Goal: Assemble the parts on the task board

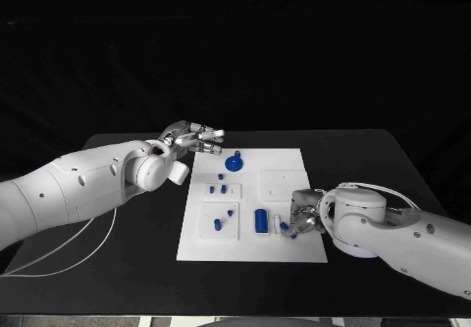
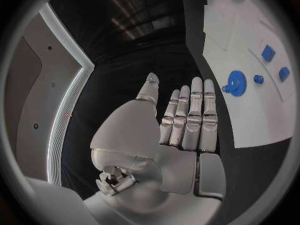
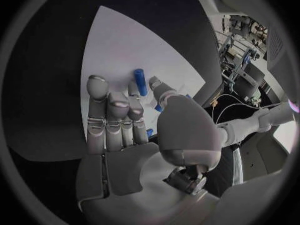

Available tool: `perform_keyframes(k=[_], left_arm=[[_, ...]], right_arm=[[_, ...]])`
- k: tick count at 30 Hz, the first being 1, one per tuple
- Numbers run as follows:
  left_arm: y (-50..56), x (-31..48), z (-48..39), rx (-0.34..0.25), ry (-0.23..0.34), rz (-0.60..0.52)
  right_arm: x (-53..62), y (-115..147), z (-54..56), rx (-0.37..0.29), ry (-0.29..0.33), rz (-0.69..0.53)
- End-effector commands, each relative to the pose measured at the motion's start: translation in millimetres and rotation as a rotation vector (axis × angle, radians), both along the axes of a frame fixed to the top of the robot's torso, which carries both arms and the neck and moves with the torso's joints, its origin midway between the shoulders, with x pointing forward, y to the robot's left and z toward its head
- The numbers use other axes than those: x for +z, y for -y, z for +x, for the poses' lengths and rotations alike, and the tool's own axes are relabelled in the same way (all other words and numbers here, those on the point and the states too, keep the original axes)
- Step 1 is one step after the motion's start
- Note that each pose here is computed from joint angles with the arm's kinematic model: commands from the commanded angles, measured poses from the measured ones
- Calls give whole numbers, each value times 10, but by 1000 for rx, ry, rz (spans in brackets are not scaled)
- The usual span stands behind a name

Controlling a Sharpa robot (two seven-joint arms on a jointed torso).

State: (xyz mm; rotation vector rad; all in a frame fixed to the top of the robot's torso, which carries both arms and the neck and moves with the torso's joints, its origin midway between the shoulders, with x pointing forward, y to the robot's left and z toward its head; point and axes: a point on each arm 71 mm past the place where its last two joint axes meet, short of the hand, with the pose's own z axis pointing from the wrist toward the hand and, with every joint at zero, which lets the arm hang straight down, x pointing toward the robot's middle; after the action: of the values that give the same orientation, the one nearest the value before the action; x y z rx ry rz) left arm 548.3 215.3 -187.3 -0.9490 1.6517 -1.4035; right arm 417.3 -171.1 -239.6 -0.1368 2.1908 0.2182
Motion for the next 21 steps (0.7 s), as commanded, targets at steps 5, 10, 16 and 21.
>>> perform_keyframes(k=[5,10,16,21], left_arm=[[21,-2,-13,-24,-9,-4],[19,-5,-16,-28,-13,-2],[14,-7,-19,-30,-16,1],[10,-7,-20,-30,-15,2]], right_arm=[[-142,34,-17,11,56,-123],[-211,37,-31,27,74,-170],[-278,36,-45,43,93,-215],[-319,27,-62,53,97,-237]])
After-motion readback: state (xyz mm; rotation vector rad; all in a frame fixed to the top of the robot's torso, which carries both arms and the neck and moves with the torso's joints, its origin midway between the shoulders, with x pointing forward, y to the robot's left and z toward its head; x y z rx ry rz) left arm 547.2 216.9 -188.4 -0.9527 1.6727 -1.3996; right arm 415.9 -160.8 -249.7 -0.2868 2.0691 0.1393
